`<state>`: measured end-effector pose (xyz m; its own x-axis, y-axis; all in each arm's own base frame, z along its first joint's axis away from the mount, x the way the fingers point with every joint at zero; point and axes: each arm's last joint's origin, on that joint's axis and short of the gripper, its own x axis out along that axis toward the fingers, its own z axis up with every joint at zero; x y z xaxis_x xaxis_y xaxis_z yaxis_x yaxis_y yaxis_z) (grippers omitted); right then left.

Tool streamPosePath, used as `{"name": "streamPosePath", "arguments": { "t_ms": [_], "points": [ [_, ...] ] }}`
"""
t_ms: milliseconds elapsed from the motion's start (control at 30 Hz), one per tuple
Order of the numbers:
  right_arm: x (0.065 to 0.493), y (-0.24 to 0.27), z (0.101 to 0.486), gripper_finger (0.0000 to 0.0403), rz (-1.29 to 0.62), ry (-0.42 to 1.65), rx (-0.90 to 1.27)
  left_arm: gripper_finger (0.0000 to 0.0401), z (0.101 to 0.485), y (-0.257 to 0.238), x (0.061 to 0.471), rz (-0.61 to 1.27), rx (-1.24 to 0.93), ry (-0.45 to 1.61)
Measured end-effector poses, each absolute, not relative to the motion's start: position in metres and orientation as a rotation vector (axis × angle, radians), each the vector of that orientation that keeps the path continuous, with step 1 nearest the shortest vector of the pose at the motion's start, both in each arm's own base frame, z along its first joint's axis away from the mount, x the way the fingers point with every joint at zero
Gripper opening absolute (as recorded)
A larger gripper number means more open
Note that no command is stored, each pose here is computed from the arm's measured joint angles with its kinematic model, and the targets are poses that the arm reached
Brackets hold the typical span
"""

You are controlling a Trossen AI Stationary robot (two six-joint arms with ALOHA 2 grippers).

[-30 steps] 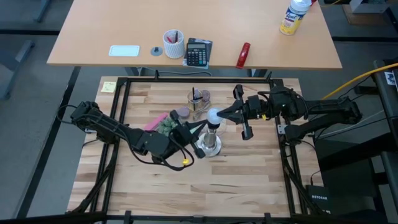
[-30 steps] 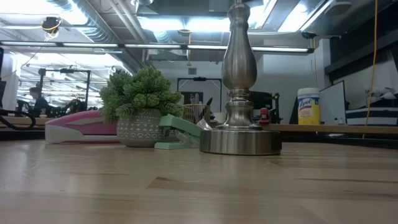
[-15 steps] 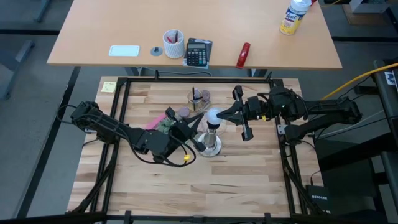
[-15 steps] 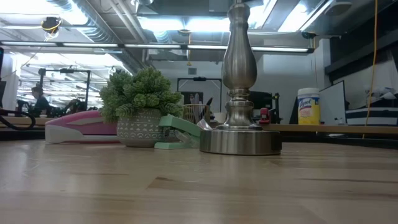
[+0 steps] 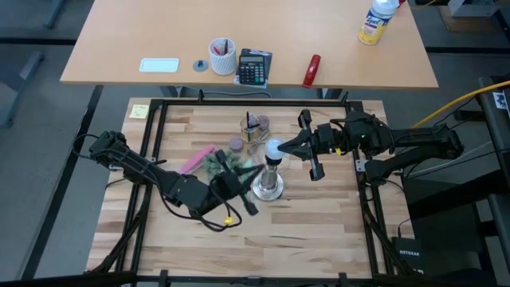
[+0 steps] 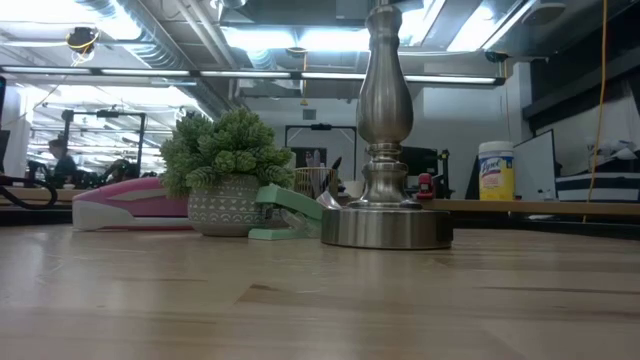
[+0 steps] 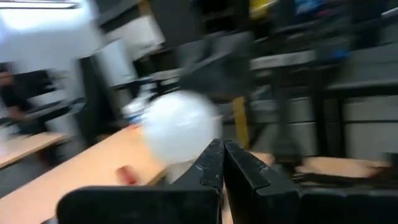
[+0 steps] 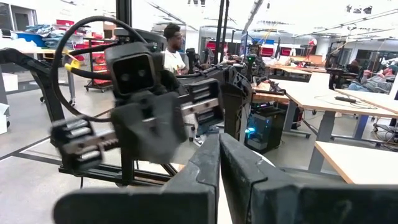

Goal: Screw lightbulb
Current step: Insert the lightbulb into the lamp

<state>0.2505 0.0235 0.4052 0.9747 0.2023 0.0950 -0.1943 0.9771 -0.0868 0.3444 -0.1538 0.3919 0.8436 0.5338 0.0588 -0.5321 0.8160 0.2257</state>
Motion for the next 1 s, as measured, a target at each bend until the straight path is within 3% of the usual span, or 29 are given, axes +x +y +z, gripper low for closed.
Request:
{"name": "streamPosePath", "arguments": {
  "t_ms": [200,1000],
  "points": [
    [0.251,0.023,0.405,0.0017,0.200,-0.104,-0.077,0.0001,0.392,-0.151,0.350,0.395,0.198,-0.039],
    [0.250,0.024,0.405,0.0017,0.234,-0.100,-0.079,0.0001,0.390,-0.126,0.356,0.635,0.227,0.023]
  ]
}}
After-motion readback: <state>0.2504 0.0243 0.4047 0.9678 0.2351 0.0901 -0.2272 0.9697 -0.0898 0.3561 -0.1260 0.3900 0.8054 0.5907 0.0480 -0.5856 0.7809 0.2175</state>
